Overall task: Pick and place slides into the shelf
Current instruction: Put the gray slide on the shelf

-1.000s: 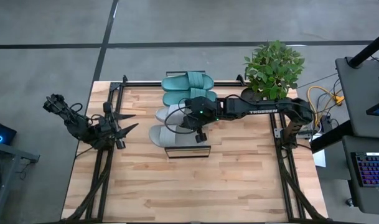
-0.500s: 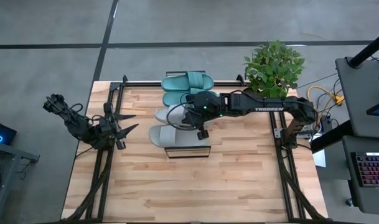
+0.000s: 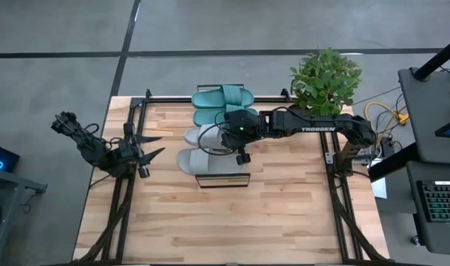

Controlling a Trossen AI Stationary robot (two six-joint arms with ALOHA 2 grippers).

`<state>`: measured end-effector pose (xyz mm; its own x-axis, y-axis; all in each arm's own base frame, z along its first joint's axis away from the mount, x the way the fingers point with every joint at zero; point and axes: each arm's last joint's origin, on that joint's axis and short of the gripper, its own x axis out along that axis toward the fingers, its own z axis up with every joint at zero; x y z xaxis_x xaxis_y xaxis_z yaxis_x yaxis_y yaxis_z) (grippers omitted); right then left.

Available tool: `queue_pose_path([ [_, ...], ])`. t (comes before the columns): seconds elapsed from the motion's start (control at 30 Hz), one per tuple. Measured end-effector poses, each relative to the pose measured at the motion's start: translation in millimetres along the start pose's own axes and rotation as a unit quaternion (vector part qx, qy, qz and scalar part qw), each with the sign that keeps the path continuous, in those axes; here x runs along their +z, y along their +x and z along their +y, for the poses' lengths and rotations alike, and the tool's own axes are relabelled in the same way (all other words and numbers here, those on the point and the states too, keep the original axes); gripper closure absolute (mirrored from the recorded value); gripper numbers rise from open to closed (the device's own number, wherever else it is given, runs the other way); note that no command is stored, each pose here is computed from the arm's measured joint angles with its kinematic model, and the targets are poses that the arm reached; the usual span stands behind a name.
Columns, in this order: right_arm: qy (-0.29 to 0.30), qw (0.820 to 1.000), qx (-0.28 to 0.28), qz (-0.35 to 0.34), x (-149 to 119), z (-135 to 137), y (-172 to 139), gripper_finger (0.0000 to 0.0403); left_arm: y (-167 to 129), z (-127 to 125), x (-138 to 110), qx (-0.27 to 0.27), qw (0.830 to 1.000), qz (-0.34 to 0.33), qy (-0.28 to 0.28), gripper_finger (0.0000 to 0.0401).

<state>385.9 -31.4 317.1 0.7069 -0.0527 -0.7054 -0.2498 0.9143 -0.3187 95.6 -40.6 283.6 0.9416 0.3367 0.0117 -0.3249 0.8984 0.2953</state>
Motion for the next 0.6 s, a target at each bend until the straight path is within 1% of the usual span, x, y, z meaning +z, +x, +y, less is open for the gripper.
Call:
queue_pose_path([
  [0.33,0.014,1.0,0.007,0.015,-7,2,4,0.0394,0,-2,-3,-0.001,1.0,0.001,0.002,0.0253],
  [0.5,0.017,0.999,0.03,0.016,-12,4,8,0.0394,1,-2,-3,0.0,1.0,0.001,0.001,0.0253],
  [0.6,0.018,0.999,0.03,0.017,-14,4,10,0.0394,0,-2,-3,0.0,1.0,0.001,0.001,0.0253],
])
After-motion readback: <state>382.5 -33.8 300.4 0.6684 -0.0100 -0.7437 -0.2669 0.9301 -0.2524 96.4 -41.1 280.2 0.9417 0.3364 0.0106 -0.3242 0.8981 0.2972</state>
